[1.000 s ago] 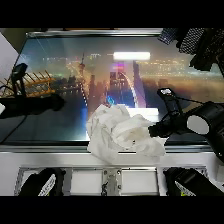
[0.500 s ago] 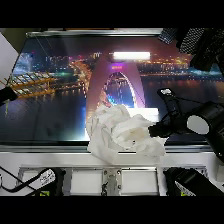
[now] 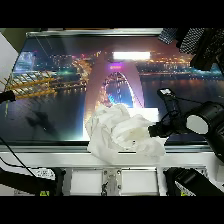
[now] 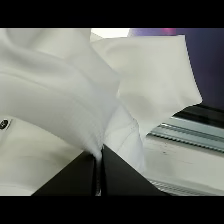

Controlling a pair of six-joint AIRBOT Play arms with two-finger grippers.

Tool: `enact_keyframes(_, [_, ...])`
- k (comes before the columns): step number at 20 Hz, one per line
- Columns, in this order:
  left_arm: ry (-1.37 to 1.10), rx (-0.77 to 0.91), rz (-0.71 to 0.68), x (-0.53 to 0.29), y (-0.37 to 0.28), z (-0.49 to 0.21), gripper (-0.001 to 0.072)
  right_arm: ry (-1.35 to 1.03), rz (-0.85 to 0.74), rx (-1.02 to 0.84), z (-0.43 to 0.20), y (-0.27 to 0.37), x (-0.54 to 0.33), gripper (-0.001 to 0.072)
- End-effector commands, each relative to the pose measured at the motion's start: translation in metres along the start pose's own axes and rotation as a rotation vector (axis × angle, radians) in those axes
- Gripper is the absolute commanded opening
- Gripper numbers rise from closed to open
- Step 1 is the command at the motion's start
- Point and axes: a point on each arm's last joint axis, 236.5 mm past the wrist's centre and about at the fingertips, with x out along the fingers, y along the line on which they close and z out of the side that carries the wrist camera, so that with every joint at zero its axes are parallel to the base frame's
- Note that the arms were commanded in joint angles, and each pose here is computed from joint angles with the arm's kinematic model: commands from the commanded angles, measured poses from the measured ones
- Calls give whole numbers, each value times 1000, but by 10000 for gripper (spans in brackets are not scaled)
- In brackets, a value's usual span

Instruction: Fold the clothes and pants, and hang the long-sleeved shirts on hangers.

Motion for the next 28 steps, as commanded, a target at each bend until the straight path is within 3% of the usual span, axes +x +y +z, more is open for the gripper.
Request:
enact_keyframes(1, [49,-14,18,47,5,-1,696,1,0,0,0,0,0,19])
enact_keyframes(8, [62,39,108,75,29,22,696,1,0,0,0,0,0,20])
enact_keyframes(24, [146,-2,100,111,37,-9,692,2,-1,0,0,0,0,20])
enact_keyframes(26, [149,-1,99,111,37,-10,456,2,-1,0,0,0,0,20])
enact_keyframes(28, [151,1,98,111,35,-10,445,2,-1,0,0,0,0,20])
